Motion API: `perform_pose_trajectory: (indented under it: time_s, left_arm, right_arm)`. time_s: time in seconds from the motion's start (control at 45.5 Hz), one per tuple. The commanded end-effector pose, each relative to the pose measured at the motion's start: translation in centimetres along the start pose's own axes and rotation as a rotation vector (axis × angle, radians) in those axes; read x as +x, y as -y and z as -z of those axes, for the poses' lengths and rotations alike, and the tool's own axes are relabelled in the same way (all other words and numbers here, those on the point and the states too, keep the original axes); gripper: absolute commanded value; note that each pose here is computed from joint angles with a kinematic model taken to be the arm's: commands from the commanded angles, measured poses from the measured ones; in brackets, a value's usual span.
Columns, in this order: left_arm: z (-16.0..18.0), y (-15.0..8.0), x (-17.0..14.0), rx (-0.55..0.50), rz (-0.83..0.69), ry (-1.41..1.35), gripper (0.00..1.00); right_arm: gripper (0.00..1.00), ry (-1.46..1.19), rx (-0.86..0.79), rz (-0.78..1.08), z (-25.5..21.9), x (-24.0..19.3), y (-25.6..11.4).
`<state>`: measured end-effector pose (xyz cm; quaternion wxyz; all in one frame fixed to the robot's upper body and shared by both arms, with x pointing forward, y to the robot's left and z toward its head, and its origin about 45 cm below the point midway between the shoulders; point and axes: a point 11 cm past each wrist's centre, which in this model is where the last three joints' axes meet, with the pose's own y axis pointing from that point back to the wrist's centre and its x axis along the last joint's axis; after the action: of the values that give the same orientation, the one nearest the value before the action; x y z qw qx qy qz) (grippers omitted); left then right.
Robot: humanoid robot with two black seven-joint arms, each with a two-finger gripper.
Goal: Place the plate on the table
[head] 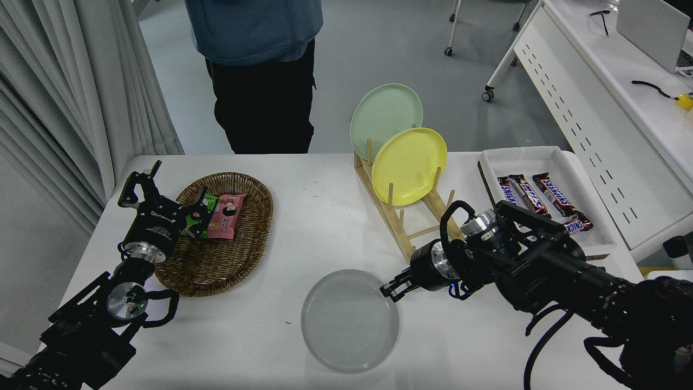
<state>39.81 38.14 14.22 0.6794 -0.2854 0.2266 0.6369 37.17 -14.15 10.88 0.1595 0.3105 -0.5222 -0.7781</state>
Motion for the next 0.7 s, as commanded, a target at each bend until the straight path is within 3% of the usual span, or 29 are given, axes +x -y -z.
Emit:
perform_pose_trajectory:
  time_s: [0.0,0.264,0.462,0.681]
  left_arm:
    - [0.0,0.0,0.0,0.000,0.001,0.000,1.00]
    - [0.0,0.0,0.0,0.000,-0.001,0.001,1.00]
    - [0.0,0.0,0.0,0.000,-0.002,0.001,1.00]
    - [0.0,0.0,0.0,0.000,0.001,0.000,1.00]
  right_arm:
    - [1.00,0.000,0.001,-0.001,0.0,0.1,0.0]
    - [1.00,-0.071,-0.029,0.023,-1.8,-1.2,-0.5]
    - [1.00,-0.256,-0.062,0.235,-4.0,-4.0,-2.1]
    - [1.00,-0.519,-0.002,0.446,-4.4,-6.3,-6.2]
